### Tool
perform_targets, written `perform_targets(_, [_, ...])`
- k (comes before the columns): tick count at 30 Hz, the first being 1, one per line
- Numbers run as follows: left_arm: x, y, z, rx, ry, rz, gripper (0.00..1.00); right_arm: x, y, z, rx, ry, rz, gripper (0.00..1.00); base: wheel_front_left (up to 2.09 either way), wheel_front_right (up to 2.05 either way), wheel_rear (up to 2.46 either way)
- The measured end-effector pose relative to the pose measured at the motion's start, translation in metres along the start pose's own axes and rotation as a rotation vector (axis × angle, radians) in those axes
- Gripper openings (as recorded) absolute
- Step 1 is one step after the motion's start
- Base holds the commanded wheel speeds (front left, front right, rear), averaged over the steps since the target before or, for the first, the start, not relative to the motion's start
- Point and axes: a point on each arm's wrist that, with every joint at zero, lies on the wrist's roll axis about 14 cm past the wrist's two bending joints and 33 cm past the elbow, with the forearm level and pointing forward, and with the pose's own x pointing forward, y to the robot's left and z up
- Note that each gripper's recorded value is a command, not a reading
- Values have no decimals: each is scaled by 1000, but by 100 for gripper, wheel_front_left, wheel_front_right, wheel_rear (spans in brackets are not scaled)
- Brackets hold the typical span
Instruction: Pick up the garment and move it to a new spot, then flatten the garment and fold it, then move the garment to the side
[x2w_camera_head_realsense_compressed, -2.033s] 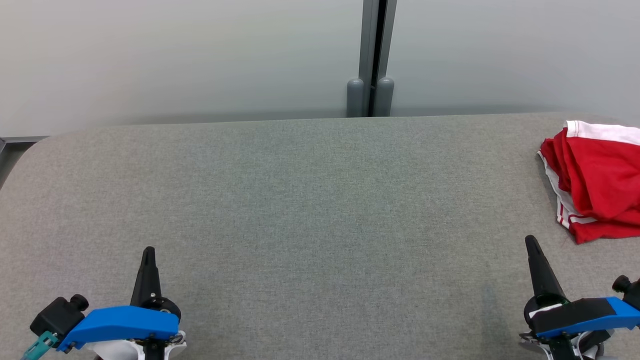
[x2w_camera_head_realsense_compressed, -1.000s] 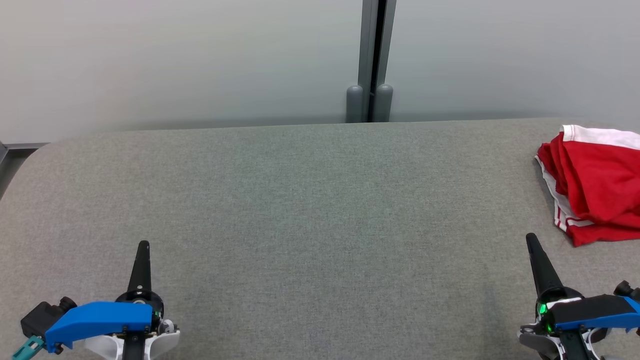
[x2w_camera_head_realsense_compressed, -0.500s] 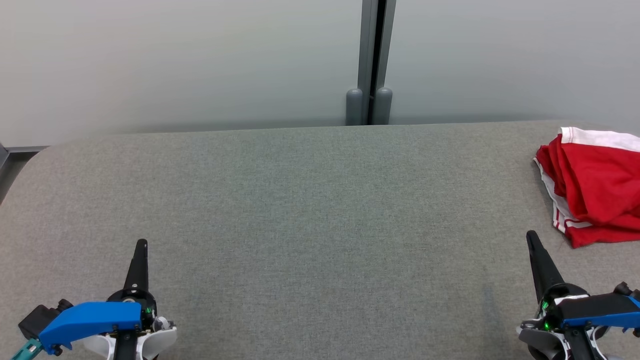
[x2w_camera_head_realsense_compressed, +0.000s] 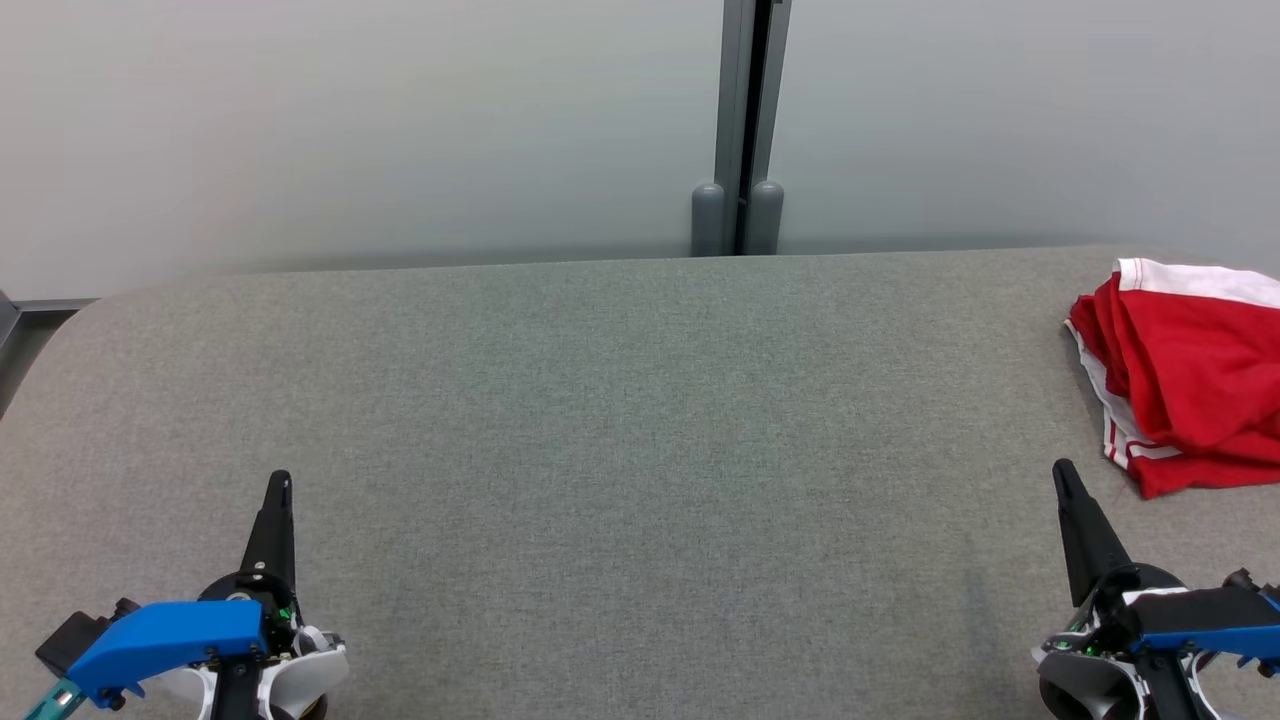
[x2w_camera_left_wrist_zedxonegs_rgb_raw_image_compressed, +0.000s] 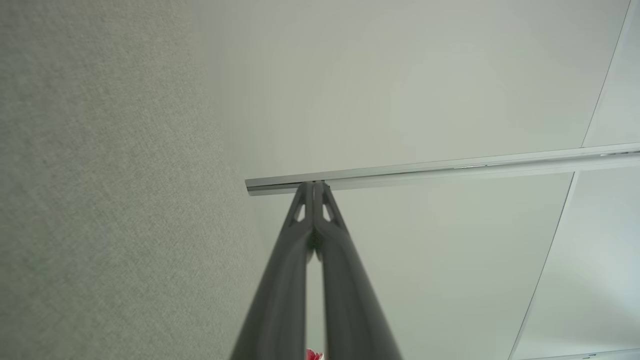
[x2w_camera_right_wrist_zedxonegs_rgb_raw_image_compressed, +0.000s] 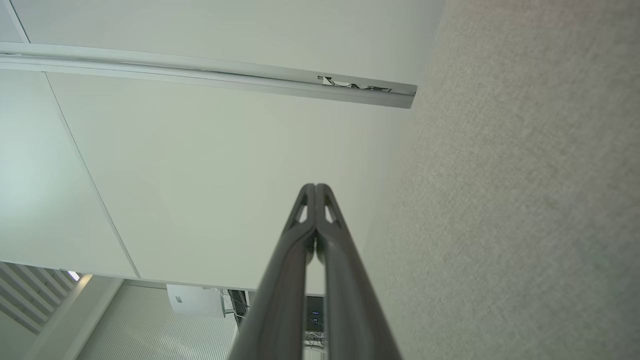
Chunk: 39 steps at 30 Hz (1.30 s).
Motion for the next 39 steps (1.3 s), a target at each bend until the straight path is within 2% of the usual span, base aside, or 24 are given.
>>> perform_targets(16, [0,-9,4,-105,-2,-34,0,-1,3,1,111,-2,15,0,0,0,0])
perform_targets(39, [1,-9,4,-105,-2,-38,0,-1,3,1,111,-2,15,0,0,0,0])
